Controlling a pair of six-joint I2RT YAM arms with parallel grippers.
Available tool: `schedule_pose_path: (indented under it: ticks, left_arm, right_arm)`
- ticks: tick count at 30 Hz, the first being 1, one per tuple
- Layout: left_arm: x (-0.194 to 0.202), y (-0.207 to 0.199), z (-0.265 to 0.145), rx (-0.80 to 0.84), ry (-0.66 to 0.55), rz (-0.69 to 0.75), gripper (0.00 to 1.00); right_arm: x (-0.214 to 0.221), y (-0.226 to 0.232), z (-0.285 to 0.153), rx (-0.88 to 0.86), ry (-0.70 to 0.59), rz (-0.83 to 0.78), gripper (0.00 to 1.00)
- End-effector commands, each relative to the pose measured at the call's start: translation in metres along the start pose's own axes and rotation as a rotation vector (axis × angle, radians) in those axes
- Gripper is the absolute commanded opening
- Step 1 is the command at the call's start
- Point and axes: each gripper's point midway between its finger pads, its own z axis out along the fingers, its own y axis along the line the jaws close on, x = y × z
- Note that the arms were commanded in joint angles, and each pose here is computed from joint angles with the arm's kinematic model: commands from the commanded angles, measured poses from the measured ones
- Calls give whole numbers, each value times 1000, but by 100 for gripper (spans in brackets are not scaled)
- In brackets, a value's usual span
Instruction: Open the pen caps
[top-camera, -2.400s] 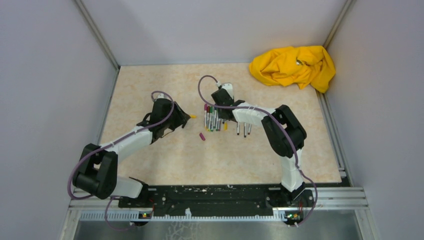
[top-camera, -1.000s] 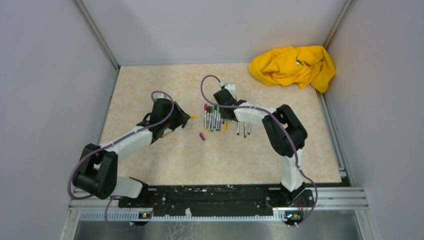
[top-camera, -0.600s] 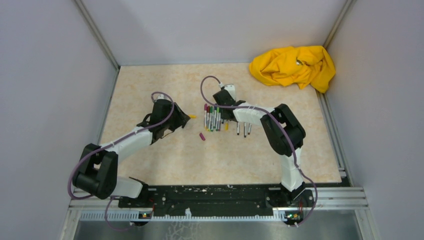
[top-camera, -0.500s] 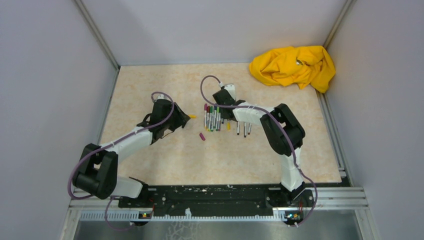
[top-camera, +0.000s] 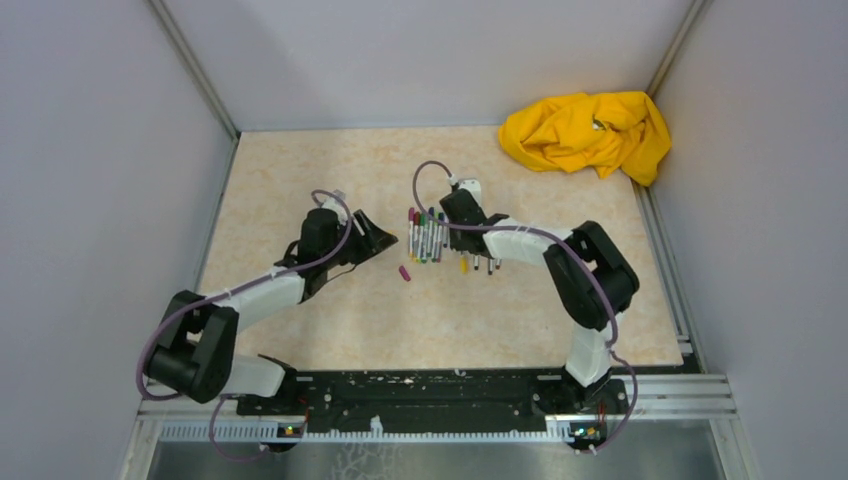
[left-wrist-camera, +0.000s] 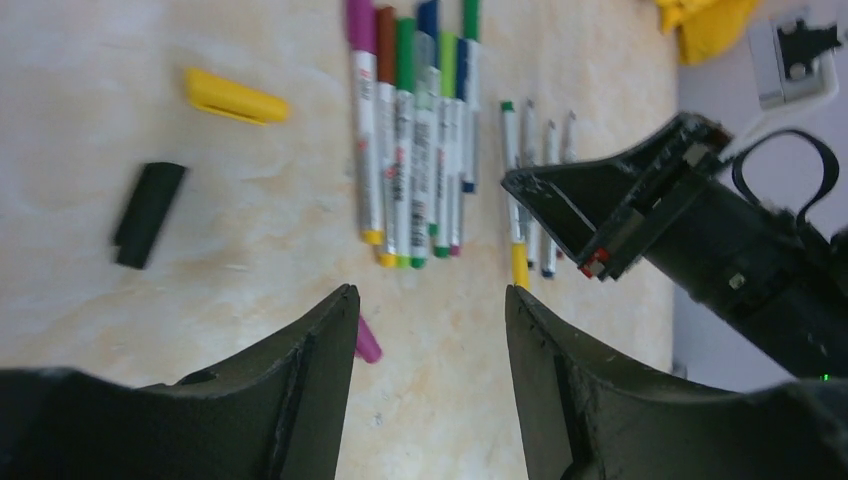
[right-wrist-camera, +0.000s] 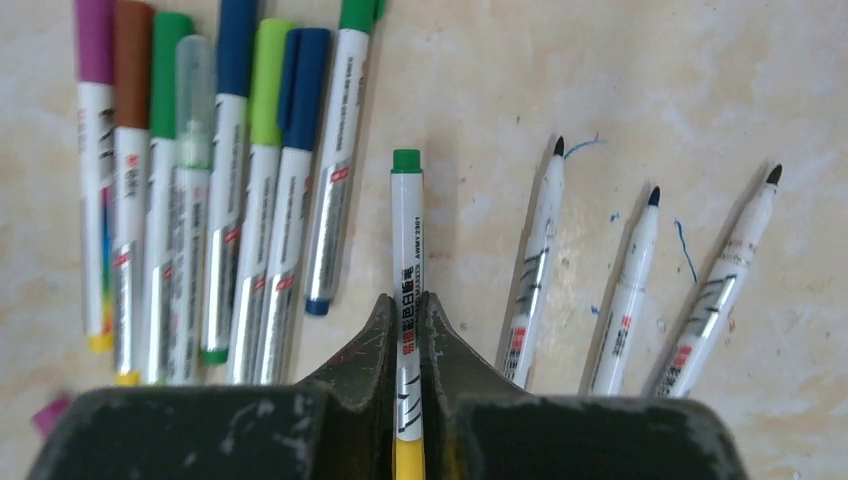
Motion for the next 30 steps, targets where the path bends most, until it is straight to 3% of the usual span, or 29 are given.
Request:
schedule_pose_path:
  ticks: [1, 9, 21, 26, 30]
  left_arm:
    - [20, -64, -7, 351, 77, 98, 62]
    - [63, -104, 0, 476, 163, 209, 63]
    - [91, -116, 8, 507, 192, 176, 60]
    - [94, -110, 8, 485, 185, 148, 47]
    - [95, -108, 6, 478, 178, 127, 27]
  right_arm:
    - [-48, 31, -53, -206, -147, 79, 0]
    - [-58, 70, -107, -408, -232, 147, 0]
    - [-58, 92, -144, -555, -276, 233, 0]
    - [-55, 88, -146, -554, -289, 262, 0]
    - [-54, 82, -148, -549, -310, 296, 0]
